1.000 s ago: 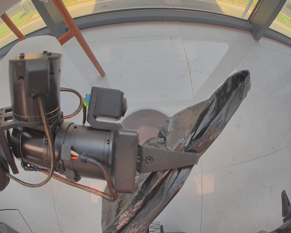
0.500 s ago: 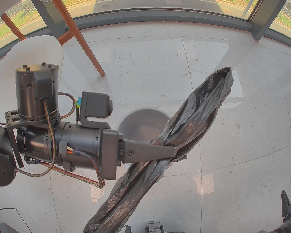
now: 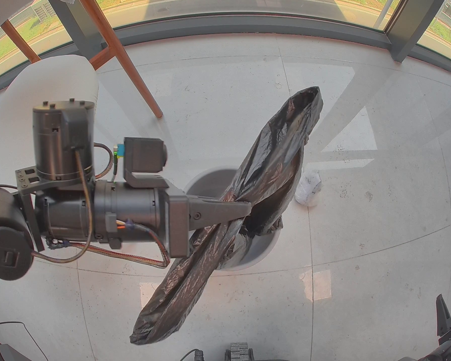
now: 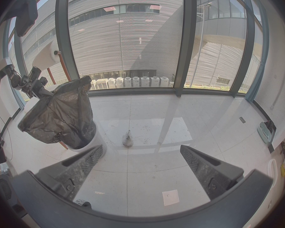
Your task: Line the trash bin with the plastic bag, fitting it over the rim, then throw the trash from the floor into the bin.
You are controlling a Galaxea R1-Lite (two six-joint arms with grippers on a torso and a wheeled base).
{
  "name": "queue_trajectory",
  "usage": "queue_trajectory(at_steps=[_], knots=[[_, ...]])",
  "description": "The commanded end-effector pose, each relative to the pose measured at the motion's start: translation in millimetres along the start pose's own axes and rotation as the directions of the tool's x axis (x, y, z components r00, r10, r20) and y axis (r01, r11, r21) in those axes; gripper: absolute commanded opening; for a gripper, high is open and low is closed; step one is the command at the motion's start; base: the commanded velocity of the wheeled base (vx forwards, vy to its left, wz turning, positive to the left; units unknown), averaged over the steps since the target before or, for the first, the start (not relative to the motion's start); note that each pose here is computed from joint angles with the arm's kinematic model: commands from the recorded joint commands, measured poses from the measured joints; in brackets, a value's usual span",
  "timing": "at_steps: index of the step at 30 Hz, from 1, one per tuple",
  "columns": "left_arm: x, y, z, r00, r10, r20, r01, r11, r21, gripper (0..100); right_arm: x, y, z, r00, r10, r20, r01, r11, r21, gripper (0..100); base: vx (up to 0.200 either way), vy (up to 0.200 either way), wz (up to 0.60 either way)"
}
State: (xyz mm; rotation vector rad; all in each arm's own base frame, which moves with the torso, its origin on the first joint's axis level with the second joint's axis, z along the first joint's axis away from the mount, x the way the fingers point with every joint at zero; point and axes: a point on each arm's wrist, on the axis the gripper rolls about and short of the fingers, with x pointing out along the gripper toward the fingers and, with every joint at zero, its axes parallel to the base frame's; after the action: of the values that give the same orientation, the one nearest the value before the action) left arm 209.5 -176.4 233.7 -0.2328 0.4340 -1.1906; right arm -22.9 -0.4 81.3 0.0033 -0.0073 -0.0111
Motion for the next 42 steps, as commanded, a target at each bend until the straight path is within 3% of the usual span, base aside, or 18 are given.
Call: queue_trajectory(at_steps=[1, 7, 11, 15, 16, 20, 25, 27, 28, 29, 30, 31, 32, 33, 35, 38, 41, 42], knots=[[24.1, 21.8, -7.9, 0.998, 0.047, -0.031, -0.045, 0.998, 0.048, 0, 0.2, 0.0, -5.2, 1.0, 0.0, -0.003, 0.0, 1.0, 0.0, 100, 0.0, 0.0, 0.0], [35.6, 33.1, -14.6, 0.991, 0.128, -0.042, -0.126, 0.991, 0.047, 0, 0.2, 0.0, -5.2, 1.0, 0.0, -0.003, 0.0, 1.0, 0.0, 100, 0.0, 0.0, 0.0], [42.6, 39.4, -14.0, 0.984, 0.17, -0.043, -0.164, 0.979, 0.12, 0, 0.2, 0.0, -5.2, 1.0, 0.0, -0.003, 0.0, 1.0, 0.0, 100, 0.0, 0.0, 0.0], [43.5, 40.4, -11.0, 0.96, 0.279, -0.027, -0.264, 0.931, 0.251, 0, 0.2, 0.0, -5.3, 1.0, 0.002, -0.004, -0.002, 1.0, -0.003, 100, 0.0, 0.0, 0.0], [44.0, 38.9, -15.3, 0.94, 0.339, -0.045, -0.312, 0.903, 0.297, 0, 0.2, 0.0, -5.3, 1.0, 0.002, -0.004, -0.002, 1.0, -0.009, 100, 0.0, 0.0, 0.0], [48.3, 33.4, -33.7, 0.887, 0.453, -0.088, -0.397, 0.847, 0.353, 0, 0.0, 0.0, -5.4, 1.0, -0.001, -0.003, 0.001, 1.0, -0.011, 100, 0.0, 0.0, 0.0], [50.8, 27.5, -36.8, 0.88, 0.466, -0.088, -0.41, 0.84, 0.356, 0, 0.0, 0.0, -5.4, 1.0, 0.0, -0.003, 0.0, 1.0, -0.026, 100, 0.0, 0.0, 0.0], [51.0, 25.2, -38.1, 0.882, 0.462, -0.091, -0.404, 0.842, 0.357, 0, -2.0, 0.2, 4.4, 0.999, 0.008, 0.051, -0.007, 1.0, -0.023, 100, 0.0, 0.0, 0.0], [49.6, 24.2, -37.8, 0.884, 0.459, -0.091, -0.403, 0.844, 0.354, 0, -10.8, 0.4, 56.9, 0.979, 0.031, 0.203, -0.03, 1.0, -0.007, 100, 0.0, 0.0, 0.0], [49.6, 24.2, -37.8, 0.884, 0.459, -0.091, -0.403, 0.844, 0.354, 0, -10.8, 0.4, 56.9, 0.979, 0.031, 0.203, -0.03, 1.0, -0.007, 100, 0.0, 0.0, 0.0], [47.0, 23.2, -39.5, 0.884, 0.458, -0.092, -0.404, 0.848, 0.342, 0, 10.2, 0.3, 106.1, 0.981, 0.061, 0.186, -0.066, 0.998, 0.018, 100, 0.0, 0.0, 0.0], [46.3, 22.9, -38.1, 0.885, 0.458, -0.083, -0.411, 0.854, 0.319, 0, 42.1, 3.9, 137.2, 0.978, 0.152, 0.144, -0.162, 0.985, 0.06, 100, 0.0, 0.0, 0.0], [46.7, 23.1, -37.8, 0.886, 0.457, -0.082, -0.413, 0.855, 0.313, 0, 43.8, 4.6, 142.4, 0.972, 0.174, 0.156, -0.187, 0.98, 0.072, 100, 0.0, 0.0, 0.0], [48.1, 23.5, -38.3, 0.888, 0.454, -0.072, -0.418, 0.862, 0.287, 0, 50.5, 9.0, 163.0, 0.944, 0.279, 0.177, -0.309, 0.934, 0.177, 100, 0.0, 0.0, 0.0], [47.9, 23.8, -39.4, 0.889, 0.455, -0.061, -0.424, 0.865, 0.267, 0, 74.5, 21.9, 178.2, 0.921, 0.374, 0.11, -0.389, 0.867, 0.311, 100, 0.0, 0.0, 0.0], [46.7, 23.1, -40.1, 0.892, 0.447, -0.06, -0.418, 0.87, 0.263, 0, 112.2, 43.4, 185.9, 0.898, 0.44, -0.019, -0.379, 0.792, 0.478, 100, 0.0, 0.0, 0.0], [46.5, 22.6, -39.3, 0.895, 0.441, -0.058, -0.413, 0.873, 0.261, 0, 122.9, 49.6, 186.7, 0.883, 0.467, -0.054, -0.371, 0.763, 0.53, 100, 0.0, 0.0, 0.0], [45.9, 23.7, -38.5, 0.895, 0.443, -0.056, -0.417, 0.873, 0.252, 0, 145.2, 62.2, 180.2, 0.84, 0.526, -0.134, -0.371, 0.736, 0.567, 100, 0.0, 0.0, 0.0]])
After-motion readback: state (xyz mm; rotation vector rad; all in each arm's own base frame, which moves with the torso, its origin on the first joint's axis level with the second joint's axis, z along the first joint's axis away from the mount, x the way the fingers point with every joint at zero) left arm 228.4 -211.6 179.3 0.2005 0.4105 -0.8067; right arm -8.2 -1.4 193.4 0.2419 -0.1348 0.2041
